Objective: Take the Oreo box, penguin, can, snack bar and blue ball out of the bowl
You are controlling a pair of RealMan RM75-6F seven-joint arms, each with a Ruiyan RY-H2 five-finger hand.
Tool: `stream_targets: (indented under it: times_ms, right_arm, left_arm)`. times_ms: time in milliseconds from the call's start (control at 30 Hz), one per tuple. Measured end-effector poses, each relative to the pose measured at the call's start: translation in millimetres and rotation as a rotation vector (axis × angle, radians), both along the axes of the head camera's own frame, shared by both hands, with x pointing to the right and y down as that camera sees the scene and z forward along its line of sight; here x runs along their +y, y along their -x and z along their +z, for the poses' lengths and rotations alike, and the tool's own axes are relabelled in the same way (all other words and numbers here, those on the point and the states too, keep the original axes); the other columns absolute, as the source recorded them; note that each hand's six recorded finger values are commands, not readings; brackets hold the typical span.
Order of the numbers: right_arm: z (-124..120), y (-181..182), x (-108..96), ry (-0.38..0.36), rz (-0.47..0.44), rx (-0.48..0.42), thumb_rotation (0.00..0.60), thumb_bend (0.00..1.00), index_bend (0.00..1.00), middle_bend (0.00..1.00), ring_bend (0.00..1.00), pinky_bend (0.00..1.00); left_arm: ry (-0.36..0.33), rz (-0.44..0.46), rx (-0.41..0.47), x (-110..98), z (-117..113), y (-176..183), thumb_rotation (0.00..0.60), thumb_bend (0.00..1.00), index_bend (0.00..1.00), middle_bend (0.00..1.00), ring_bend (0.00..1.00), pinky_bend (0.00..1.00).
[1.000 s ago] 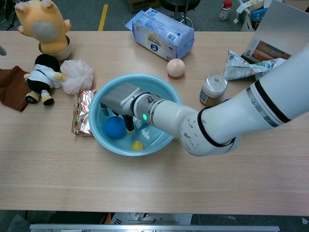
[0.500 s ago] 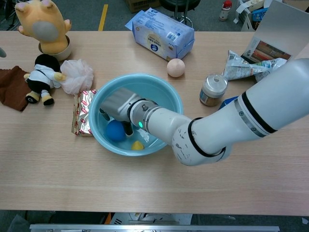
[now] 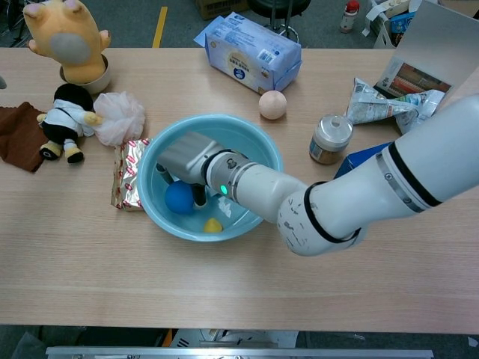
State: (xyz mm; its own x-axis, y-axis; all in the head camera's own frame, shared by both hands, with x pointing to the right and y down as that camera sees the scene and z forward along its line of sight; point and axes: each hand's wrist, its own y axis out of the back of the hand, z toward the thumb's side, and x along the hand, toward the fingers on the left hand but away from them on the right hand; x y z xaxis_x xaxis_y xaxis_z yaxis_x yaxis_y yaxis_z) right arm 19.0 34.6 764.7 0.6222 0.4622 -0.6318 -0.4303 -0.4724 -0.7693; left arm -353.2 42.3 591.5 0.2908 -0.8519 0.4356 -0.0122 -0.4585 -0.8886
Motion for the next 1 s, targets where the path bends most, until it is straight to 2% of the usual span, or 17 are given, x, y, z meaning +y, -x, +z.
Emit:
stream_targets:
  times_ms: [167, 367, 600, 700, 1000]
  right_arm:
    - [-22, -13, -17, -0.003, 0.035, -0.046, 0.600, 0.23, 0.47, 0.51, 0.44, 0.65]
    - [-60, -46, -49, -0.027, 0.106, -0.109, 0.600, 0.23, 0.47, 0.51, 0.44, 0.65]
    - [-96, -117, -100, -0.092, 0.253, -0.124, 0.600, 0.23, 0.47, 0.51, 0.44, 0.65]
    - [-96, -146, -114, -0.107, 0.311, -0.100, 0.600, 0.23, 0.47, 0.51, 0.44, 0.65]
    - [-69, -187, -136, -0.146, 0.354, 0.016, 0.600, 0.23, 0.47, 0.51, 0.44, 0.65]
  left_arm:
    - [-0.005, 0.006, -0.002, -1, -1, -2, 0.600, 0.36, 0.27, 0.26, 0.21, 0.31]
    - [-0.007, 0.015, -0.007, -1, -1, -5, 0.600, 0.36, 0.27, 0.26, 0.21, 0.31]
    - [-0.005, 0.017, -0.004, -1, 0, -8, 0.600, 0.36, 0.27, 0.26, 0.21, 0.31]
    - [-0.003, 0.022, -0.002, -1, 1, -11, 0.600, 0.36, 0.27, 0.26, 0.21, 0.31]
    - [0.008, 0.035, 0.010, 1, 1, -16, 0.600, 0.36, 0.27, 0.26, 0.21, 0.31]
